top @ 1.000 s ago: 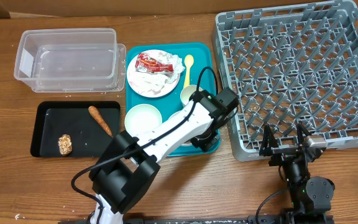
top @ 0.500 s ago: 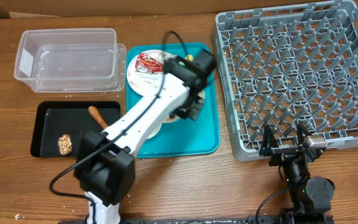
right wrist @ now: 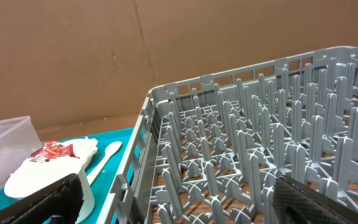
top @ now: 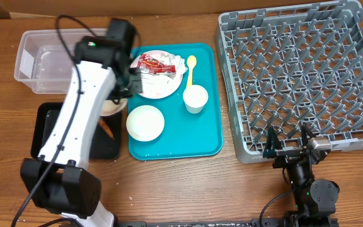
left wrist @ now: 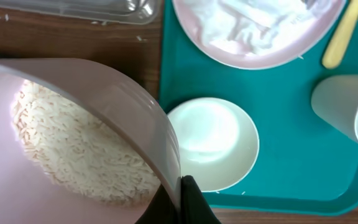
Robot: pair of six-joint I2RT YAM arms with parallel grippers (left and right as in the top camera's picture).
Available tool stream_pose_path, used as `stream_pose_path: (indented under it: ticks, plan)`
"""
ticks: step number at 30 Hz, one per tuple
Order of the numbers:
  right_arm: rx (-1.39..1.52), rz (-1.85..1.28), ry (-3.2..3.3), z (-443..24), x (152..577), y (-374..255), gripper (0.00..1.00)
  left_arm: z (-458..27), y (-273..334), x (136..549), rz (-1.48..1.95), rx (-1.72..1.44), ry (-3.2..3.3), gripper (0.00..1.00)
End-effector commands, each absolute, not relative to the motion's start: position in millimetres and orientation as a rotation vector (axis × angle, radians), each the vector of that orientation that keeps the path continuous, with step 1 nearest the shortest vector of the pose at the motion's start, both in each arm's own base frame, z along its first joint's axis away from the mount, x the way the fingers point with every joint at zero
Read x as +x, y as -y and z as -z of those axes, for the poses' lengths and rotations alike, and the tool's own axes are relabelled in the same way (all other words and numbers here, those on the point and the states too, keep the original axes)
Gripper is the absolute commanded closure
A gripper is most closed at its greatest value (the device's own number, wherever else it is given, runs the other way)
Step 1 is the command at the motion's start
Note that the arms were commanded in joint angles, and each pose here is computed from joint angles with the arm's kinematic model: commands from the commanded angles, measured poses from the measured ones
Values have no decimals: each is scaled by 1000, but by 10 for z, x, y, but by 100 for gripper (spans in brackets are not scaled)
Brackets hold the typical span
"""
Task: Sort waste into correct bins and load items into the dishwasher
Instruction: 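Lift the pink rice plate and carry it over the black tray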
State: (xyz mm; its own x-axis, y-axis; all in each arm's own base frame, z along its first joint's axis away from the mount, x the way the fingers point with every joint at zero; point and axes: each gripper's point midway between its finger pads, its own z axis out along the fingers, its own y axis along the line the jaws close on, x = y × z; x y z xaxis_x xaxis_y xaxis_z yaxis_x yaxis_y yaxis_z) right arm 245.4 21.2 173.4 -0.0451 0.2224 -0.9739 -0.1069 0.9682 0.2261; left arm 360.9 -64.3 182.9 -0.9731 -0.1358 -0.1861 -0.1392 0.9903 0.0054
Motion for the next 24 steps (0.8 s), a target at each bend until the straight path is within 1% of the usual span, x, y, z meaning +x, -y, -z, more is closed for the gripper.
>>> stream_pose_path:
  ticks: [1,9,18,24]
  plan:
    - [92,-265,-1590,-1716,2454,-204,0,-1955,415,3664,96,-374,-2913,96]
    - [92,-265,-1590,-1716,2454,-204,0,-1920,35,3692,217,-541,-2894,96]
    - [92,-265,-1590,-1716,2454,-204,0,-1567,-56,3656,488,-687,-2891,96]
    - [92,-265,-1590,-1716,2454,-204,0,-1459,-203,3636,623,-764,-2849,96]
